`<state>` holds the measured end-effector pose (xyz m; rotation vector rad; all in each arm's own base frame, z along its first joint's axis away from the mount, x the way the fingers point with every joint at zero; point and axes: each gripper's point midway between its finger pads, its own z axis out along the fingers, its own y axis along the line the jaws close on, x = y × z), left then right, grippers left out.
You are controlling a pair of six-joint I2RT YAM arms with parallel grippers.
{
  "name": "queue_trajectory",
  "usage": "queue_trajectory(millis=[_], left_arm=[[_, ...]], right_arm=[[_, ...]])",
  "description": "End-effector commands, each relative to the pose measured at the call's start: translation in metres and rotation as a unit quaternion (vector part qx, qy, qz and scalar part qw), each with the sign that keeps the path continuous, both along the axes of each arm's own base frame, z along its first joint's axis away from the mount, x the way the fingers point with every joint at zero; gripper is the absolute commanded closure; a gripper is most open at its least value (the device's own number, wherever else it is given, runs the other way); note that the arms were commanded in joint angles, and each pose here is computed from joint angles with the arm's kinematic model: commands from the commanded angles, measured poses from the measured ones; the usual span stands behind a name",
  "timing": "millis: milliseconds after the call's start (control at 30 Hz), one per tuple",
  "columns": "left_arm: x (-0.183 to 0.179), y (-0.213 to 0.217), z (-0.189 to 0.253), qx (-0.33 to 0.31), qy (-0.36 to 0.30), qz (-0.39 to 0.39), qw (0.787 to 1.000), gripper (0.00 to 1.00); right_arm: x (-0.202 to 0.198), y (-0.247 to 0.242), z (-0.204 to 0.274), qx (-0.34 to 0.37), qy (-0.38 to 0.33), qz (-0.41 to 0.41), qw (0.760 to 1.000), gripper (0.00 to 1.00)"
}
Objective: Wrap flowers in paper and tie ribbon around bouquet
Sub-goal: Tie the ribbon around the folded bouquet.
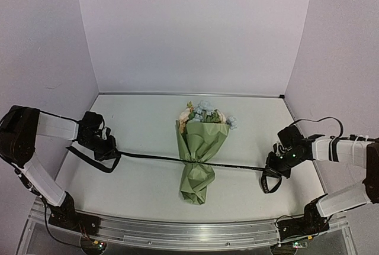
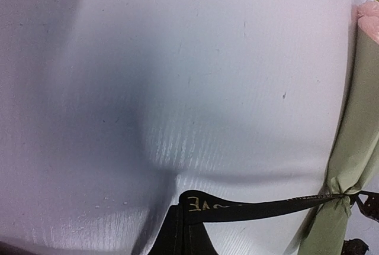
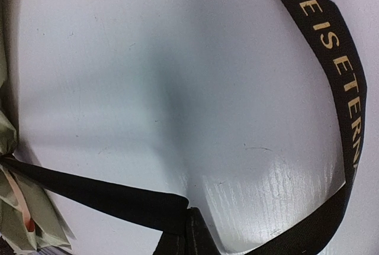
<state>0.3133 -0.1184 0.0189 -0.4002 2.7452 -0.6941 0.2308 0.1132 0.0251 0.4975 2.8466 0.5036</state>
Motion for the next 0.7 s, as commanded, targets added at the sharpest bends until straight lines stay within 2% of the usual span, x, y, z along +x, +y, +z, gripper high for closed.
queue_trajectory(millis=[0, 200, 667], left_arm=[[0.015, 0.090, 0.001, 0.129, -0.019, 0.140, 0.982, 1.00], [0.014, 0.090, 0.002, 0.127, -0.025, 0.139, 0.982, 1.00], [0.013, 0.116, 0.015, 0.100, -0.043, 0.204, 0.973, 1.00]], right_arm=[[-0.037, -0.073, -0.022, -0.139, 0.070, -0.089, 0.984, 1.00], [-0.034, -0.072, -0.020, -0.134, 0.069, -0.090, 0.984, 1.00], [-0.025, -0.081, -0.006, -0.097, 0.069, -0.142, 0.983, 1.00]])
